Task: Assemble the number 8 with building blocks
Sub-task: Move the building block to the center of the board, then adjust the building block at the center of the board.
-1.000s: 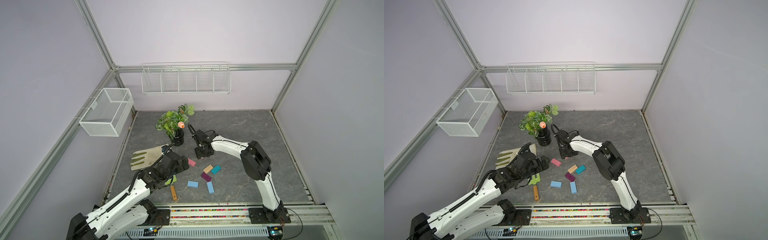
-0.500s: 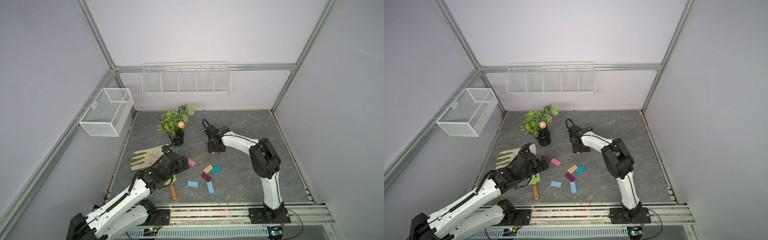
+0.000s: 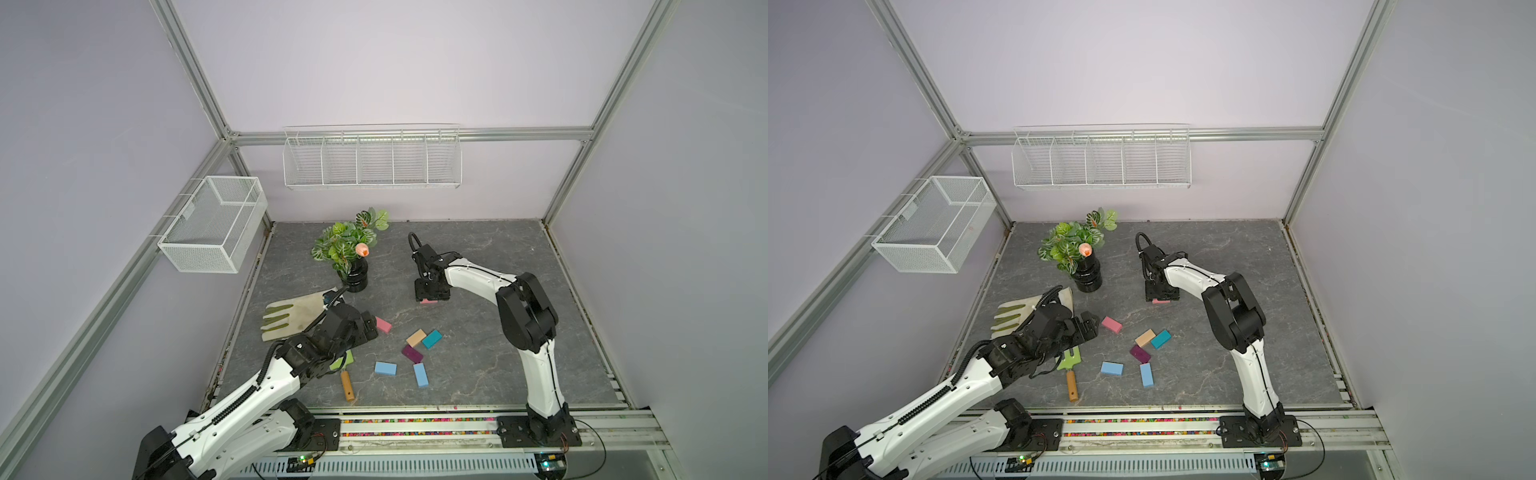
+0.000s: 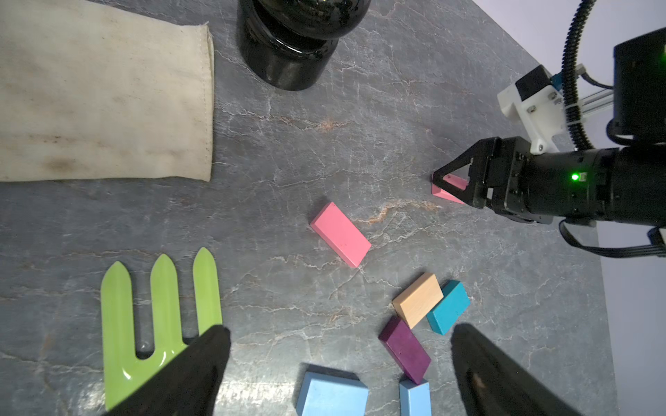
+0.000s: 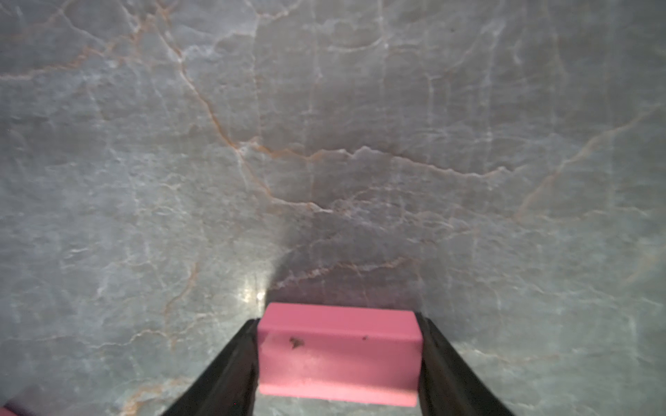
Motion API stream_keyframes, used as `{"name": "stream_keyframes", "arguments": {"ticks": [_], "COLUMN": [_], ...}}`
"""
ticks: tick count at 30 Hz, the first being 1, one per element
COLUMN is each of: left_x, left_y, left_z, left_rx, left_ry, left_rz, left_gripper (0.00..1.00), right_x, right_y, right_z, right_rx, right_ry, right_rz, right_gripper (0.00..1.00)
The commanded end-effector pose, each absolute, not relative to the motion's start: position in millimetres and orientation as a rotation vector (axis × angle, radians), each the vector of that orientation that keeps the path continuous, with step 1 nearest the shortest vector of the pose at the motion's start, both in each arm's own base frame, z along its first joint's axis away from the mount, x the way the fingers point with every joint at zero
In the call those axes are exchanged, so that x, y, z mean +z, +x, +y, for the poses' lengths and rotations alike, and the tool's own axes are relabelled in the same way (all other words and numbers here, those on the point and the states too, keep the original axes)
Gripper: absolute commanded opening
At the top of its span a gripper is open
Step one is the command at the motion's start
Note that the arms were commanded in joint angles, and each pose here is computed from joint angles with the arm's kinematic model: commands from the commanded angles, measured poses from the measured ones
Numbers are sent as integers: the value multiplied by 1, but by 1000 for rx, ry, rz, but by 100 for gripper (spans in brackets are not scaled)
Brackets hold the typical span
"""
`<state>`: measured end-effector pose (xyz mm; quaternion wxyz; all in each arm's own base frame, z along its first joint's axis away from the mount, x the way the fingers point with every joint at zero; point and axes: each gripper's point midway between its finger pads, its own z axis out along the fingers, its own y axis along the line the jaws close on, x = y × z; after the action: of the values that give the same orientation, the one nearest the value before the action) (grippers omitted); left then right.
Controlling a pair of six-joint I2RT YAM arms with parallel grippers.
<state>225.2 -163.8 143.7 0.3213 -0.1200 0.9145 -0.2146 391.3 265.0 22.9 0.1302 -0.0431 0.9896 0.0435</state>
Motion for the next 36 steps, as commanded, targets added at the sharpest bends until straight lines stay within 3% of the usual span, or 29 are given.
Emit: {"name": "stream_keyframes", "arguments": {"ticks": [1, 6, 11, 21, 27, 36], "left_x": [139, 139, 139, 146, 154, 154], "left_y": [226, 225, 226, 225, 225, 228], "left_z": [-159, -156, -158, -157, -153, -164], "left_rx": [-526, -518, -527, -546, -540, -530], "left_ry": [-323, -327, -323, -323, -329, -322], "left_rz": [2399, 2394, 2393, 2370, 2352, 2392], "left_gripper": [100, 100, 100, 100, 100, 99], "right_x": [1, 7, 21, 89, 122, 96], "right_y": [391, 392, 398, 400, 366, 288], "right_z": [262, 261, 263, 247, 222, 174], "right_rx": [117, 130, 146, 132, 126, 65], "right_ry": [-109, -124, -148, -126, -145, -59], "right_rz": [2919, 2887, 2844, 2694, 2662, 2732], "right_gripper": [54, 85, 94, 100, 100, 82]}}
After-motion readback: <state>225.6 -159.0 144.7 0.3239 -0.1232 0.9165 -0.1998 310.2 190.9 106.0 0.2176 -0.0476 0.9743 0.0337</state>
